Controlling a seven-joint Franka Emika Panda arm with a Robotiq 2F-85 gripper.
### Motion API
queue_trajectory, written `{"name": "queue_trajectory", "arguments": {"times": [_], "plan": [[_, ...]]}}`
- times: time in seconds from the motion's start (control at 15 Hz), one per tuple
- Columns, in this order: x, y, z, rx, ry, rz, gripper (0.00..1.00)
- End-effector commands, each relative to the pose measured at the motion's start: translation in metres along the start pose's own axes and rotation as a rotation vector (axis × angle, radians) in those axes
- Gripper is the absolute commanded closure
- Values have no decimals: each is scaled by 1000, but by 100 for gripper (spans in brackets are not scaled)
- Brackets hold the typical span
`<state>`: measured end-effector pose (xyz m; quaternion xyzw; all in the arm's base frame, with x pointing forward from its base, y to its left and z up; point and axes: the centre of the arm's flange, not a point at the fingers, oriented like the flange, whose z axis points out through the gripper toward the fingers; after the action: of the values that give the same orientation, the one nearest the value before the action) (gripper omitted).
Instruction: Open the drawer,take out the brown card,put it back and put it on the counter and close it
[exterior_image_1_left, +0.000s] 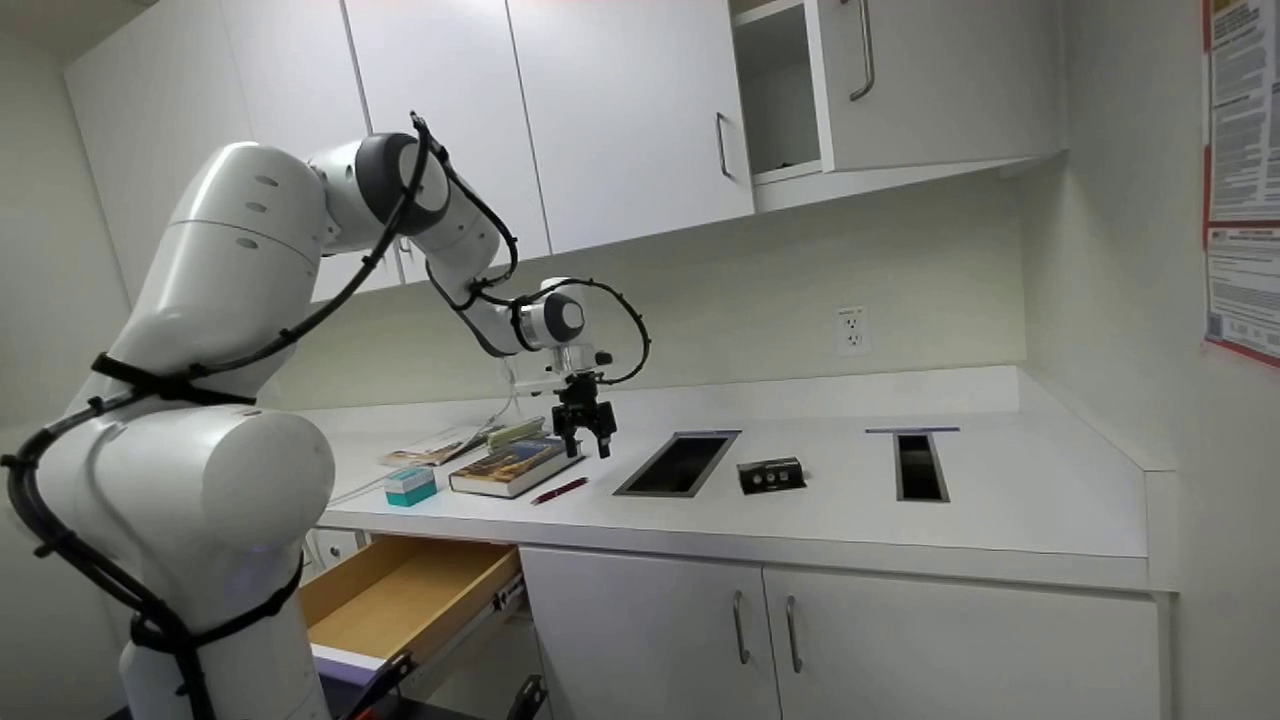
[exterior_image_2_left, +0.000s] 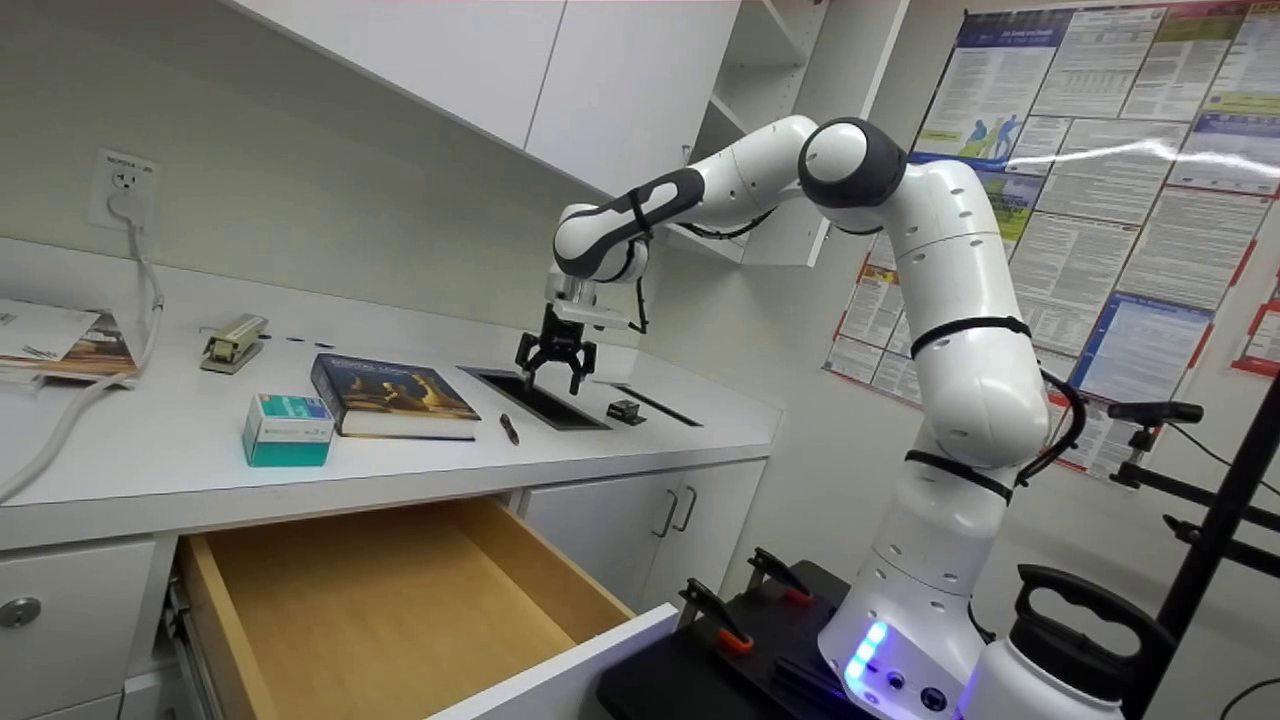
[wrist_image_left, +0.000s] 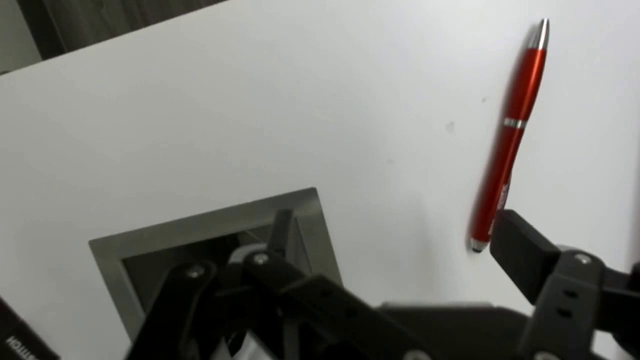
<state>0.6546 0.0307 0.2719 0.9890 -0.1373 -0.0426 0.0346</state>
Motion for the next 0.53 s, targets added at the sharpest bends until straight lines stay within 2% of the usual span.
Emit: {"name": "queue_trajectory", "arguments": {"times": [0.0, 0.07, 0.47], "plan": [[-24, 4, -16, 27, -46, -78, 0], [-8, -3, -2, 8, -19, -63, 0], [-12, -2, -8, 13, -25, -67, 0]]}}
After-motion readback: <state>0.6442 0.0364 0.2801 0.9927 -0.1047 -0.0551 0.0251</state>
